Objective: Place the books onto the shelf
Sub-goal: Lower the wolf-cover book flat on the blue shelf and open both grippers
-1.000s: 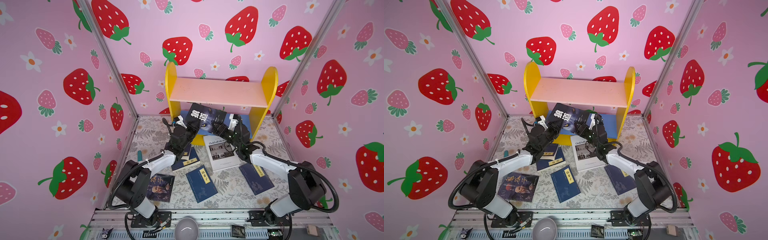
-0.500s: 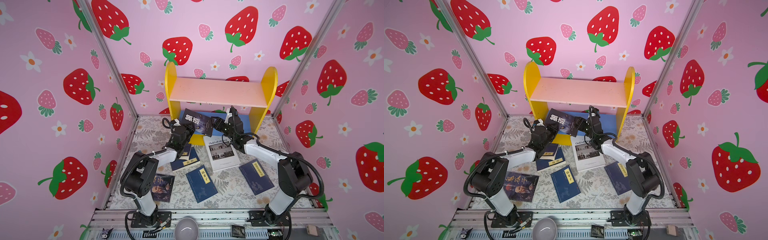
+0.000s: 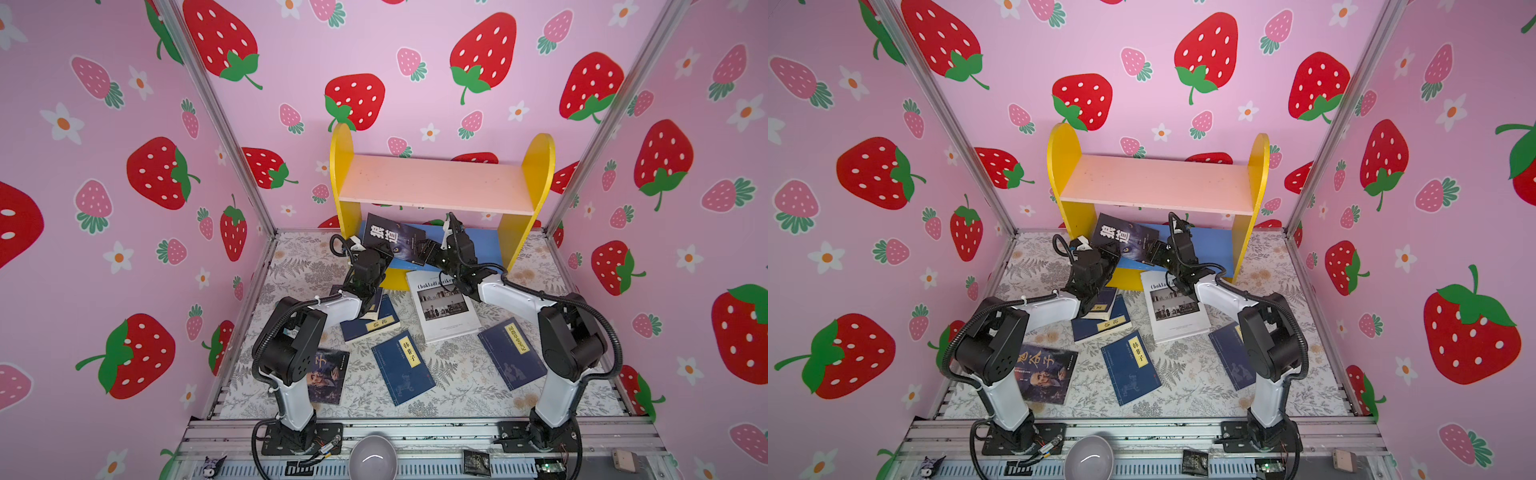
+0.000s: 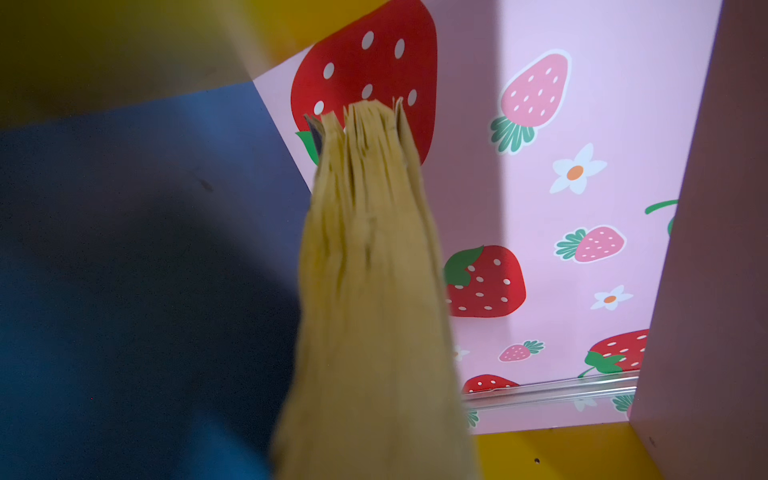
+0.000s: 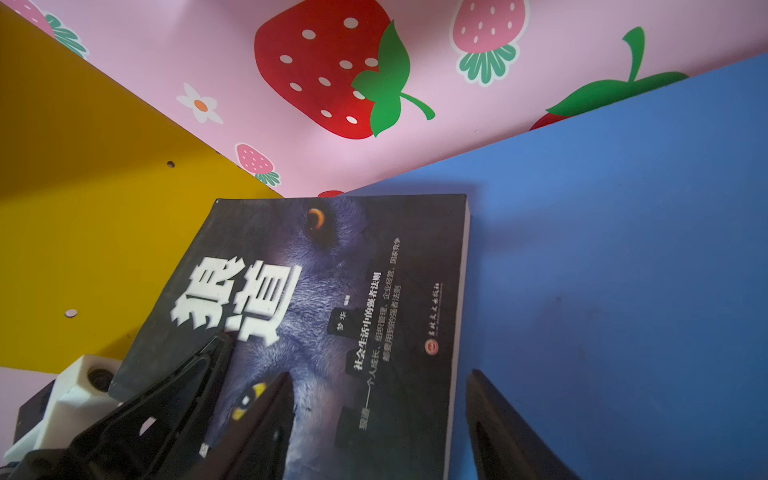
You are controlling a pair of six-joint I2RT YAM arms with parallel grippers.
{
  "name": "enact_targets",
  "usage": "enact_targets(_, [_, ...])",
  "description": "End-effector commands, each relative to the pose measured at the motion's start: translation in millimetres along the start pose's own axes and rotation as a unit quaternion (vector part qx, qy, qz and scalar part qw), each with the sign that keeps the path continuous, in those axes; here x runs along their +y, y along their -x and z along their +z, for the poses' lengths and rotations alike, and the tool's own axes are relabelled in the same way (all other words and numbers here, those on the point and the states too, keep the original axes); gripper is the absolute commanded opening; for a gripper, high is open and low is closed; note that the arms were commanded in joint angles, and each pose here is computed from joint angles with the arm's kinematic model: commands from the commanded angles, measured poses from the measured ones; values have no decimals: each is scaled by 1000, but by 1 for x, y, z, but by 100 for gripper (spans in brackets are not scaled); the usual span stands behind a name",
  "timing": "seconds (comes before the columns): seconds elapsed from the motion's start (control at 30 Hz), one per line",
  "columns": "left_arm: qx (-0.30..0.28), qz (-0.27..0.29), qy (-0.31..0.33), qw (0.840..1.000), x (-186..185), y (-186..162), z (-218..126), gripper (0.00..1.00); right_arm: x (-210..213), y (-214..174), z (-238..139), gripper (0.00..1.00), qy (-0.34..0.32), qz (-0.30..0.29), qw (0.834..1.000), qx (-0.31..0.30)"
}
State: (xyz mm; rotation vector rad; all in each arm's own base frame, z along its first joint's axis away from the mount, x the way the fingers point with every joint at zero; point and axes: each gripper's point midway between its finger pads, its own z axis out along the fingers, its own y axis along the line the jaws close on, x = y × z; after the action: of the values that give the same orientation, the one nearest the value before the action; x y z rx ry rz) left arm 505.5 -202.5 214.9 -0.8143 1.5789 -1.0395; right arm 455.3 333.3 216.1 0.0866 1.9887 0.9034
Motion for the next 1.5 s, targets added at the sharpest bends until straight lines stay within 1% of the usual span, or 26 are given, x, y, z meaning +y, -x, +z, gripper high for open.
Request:
enact_targets(0.0, [-70,4,-14,997,-18,37,4,0,-1,3,4,68,-2,-7,1000,-3])
enact_targets(0.37, [-52,15,10,999,-8,32,-2,0,-11,-20,22,66,-7,6,1000,30])
enact_targets(0.7, [-45,26,27,998,-5,32,-8,1,0,-36,26,64,1,6,999,46])
enact_targets(0.73, [-44,26,30,998,-3,31,-8,4,1,-39,27,64,1,5,999,47])
enact_targets(0.77, [-41,24,34,998,-1,30,-7,12,3,-41,28,63,1,5,999,47])
enact_targets(0.83, [-34,21,38,998,3,26,-7,23,5,-45,31,61,1,6,999,52])
enact_targets(0.87, [-31,19,40,999,4,24,-8,31,5,-47,33,60,0,7,999,53])
enact_targets(0.97, [-29,14,52,998,9,24,-12,49,0,-52,36,57,-10,14,998,58])
enact_targets(1.07, [-29,16,82,996,14,28,-21,60,-4,-53,35,56,-20,17,998,57])
enact_targets(1.13, [-29,25,114,993,20,33,-30,69,-6,-53,35,56,-25,18,998,54])
enact_targets(1.2, [-27,38,146,988,25,37,-39,75,-6,-52,35,56,-27,19,998,52])
enact_targets(1.27, [-15,53,172,984,31,42,-47,87,-8,-54,35,56,-28,21,998,53])
enact_targets(1.33, [5,63,194,979,37,46,-56,88,-7,-55,36,56,-26,21,998,53])
enact_targets(1.37, [13,75,195,978,38,48,-62,88,-6,-53,36,56,-23,20,998,51])
enact_targets(1.47, [20,112,211,971,47,58,-88,88,-3,-50,36,56,-17,17,999,45])
